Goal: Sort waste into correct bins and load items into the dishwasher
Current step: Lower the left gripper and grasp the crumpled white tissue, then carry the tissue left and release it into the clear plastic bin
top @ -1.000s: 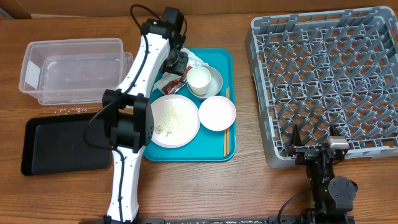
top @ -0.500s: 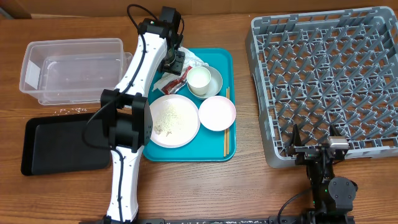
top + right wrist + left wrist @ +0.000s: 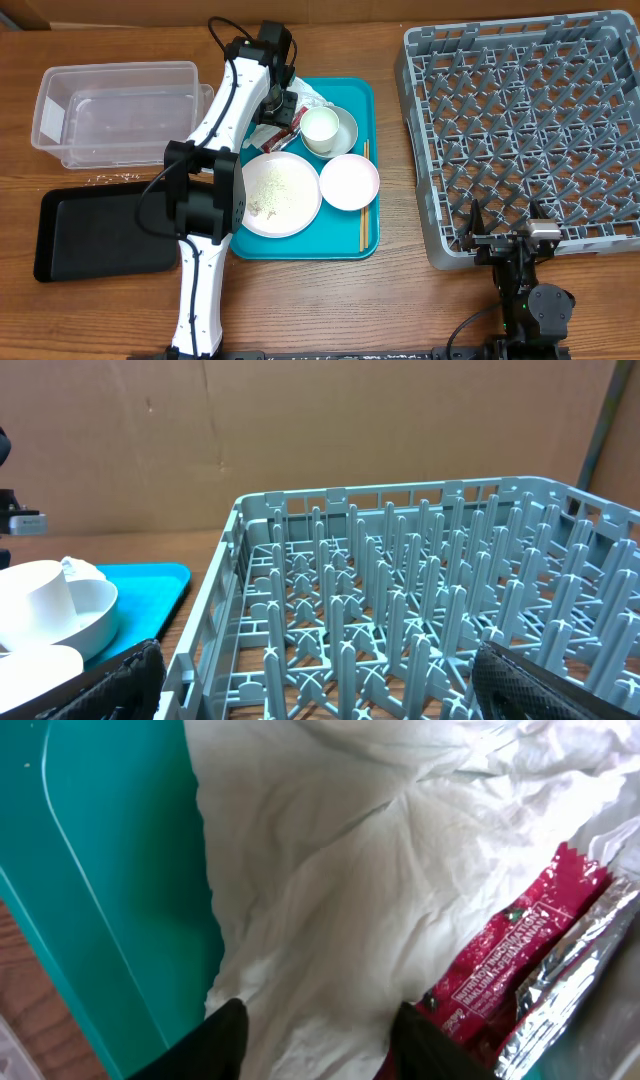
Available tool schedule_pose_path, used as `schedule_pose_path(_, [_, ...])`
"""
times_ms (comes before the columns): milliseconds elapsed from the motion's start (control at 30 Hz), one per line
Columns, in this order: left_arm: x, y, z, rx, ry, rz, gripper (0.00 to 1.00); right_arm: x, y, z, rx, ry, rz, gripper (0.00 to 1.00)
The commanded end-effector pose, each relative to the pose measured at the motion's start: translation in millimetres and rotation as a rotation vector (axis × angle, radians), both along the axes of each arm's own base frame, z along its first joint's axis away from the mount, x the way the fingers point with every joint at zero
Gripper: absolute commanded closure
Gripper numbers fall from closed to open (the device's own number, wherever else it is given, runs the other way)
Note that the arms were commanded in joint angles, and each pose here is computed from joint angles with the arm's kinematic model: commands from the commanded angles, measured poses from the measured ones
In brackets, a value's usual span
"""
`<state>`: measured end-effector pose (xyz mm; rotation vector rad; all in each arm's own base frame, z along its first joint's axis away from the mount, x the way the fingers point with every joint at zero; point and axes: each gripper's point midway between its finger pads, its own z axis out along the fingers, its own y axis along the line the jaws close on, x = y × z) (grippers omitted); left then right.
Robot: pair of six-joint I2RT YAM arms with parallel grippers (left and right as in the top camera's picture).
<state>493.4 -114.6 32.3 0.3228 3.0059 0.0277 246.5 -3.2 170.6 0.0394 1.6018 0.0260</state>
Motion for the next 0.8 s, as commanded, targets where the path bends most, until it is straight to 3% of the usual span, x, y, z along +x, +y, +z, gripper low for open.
schedule_pose_path(0, [-1.6, 2.4, -10.9, 0.004, 0.02, 0.003, 0.57, -0.1, 0.0, -0.9, 0.003, -0.008, 0.001, 0.0])
schedule_pose_path(267, [-0.1, 2.0, 3.1, 0.002, 0.014, 0.01, 0.96, -0.1, 0.0, -0.9, 0.003, -0.008, 0.001, 0.0])
schedule_pose_path(767, [19.6, -14.9, 78.4, -0.112, -0.104, 0.08, 0.96, -0.1, 0.0, -0.9, 0.003, -0.008, 0.001, 0.0])
